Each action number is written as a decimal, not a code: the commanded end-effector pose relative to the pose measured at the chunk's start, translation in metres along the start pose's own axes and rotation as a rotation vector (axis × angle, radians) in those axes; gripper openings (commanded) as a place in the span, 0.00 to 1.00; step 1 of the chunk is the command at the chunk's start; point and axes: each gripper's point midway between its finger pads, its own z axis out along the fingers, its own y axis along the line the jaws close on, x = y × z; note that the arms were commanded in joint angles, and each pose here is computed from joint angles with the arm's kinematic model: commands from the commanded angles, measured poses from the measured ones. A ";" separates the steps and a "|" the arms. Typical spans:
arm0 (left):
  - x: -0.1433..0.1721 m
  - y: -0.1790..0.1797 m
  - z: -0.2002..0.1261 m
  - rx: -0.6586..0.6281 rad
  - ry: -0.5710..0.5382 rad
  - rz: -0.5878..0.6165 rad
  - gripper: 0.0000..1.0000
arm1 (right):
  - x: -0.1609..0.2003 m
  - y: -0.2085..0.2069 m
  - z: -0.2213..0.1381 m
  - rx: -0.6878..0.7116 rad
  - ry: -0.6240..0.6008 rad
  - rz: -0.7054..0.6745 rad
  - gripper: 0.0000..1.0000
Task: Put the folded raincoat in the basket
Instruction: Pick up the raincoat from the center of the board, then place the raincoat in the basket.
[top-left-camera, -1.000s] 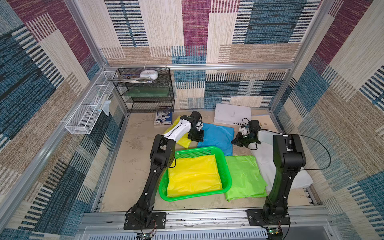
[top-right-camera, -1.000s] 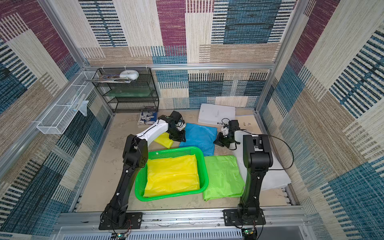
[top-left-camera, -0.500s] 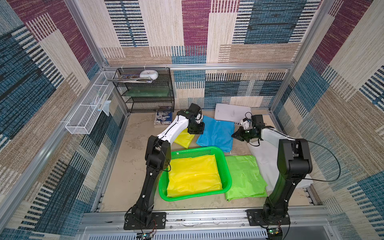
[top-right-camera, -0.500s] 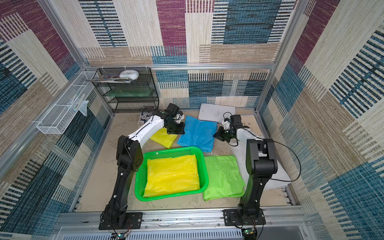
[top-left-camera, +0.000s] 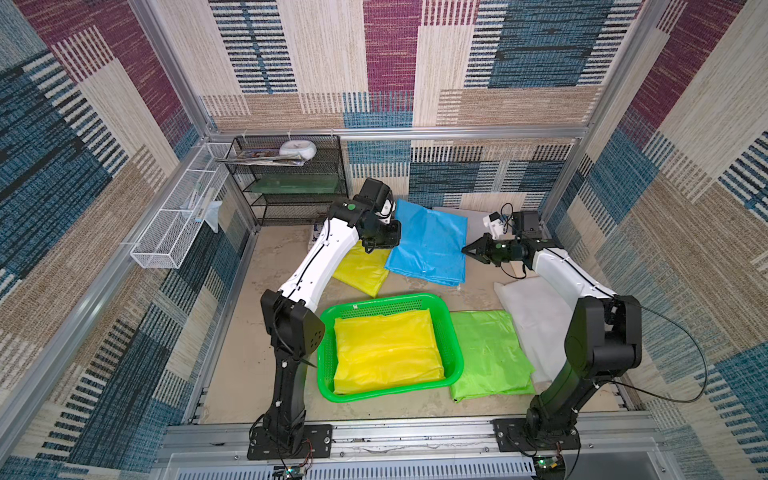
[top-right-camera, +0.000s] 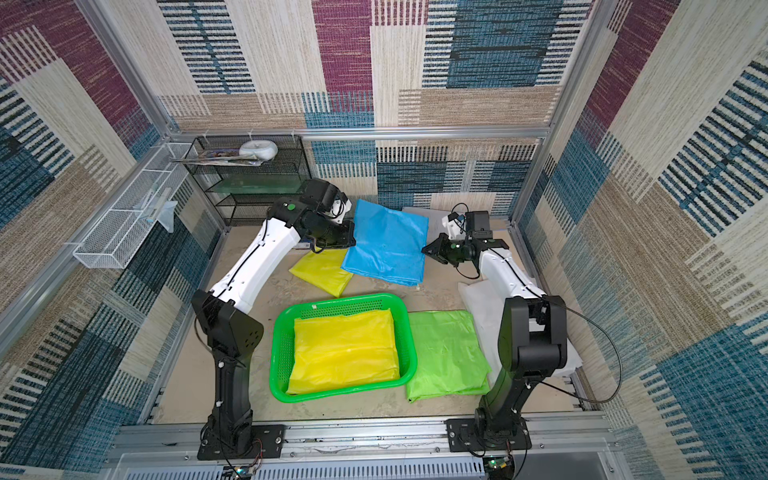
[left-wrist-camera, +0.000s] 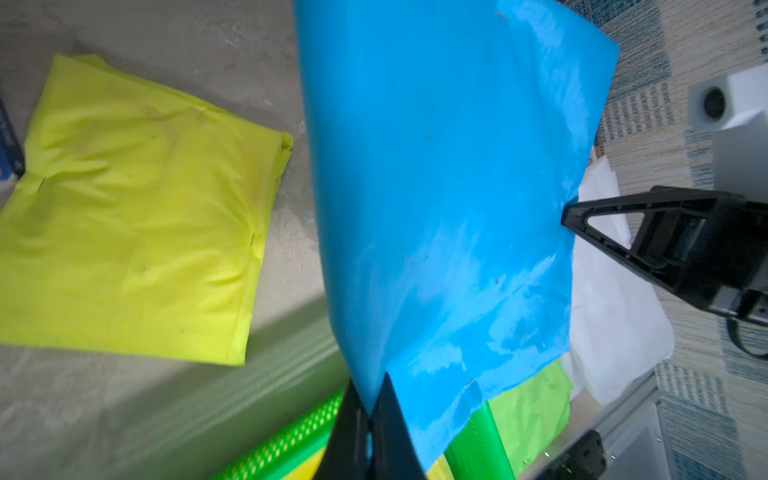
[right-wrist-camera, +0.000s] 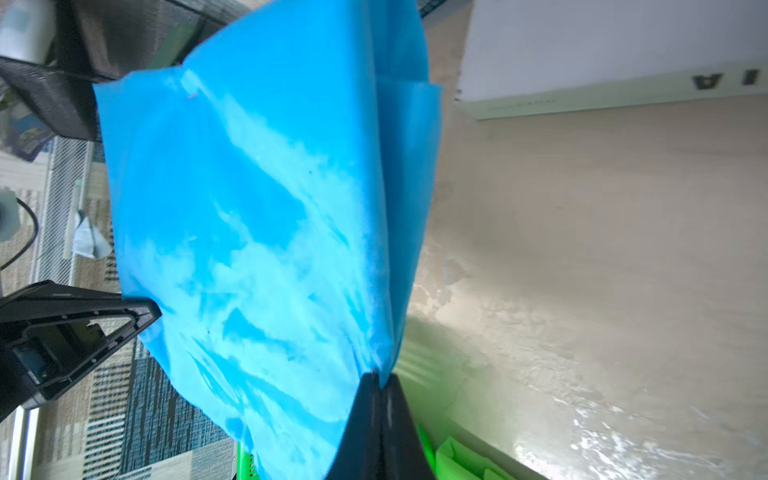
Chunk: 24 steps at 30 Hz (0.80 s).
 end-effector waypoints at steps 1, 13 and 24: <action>0.045 0.019 -0.028 -0.078 0.084 -0.110 0.00 | 0.025 0.020 -0.005 -0.004 0.080 -0.001 0.00; 0.216 0.088 -0.076 -0.232 0.205 -0.261 0.00 | 0.192 0.072 0.016 -0.036 0.354 -0.036 0.00; 0.298 0.118 -0.048 -0.230 0.233 -0.408 0.00 | 0.259 0.048 0.019 0.059 0.459 -0.037 0.00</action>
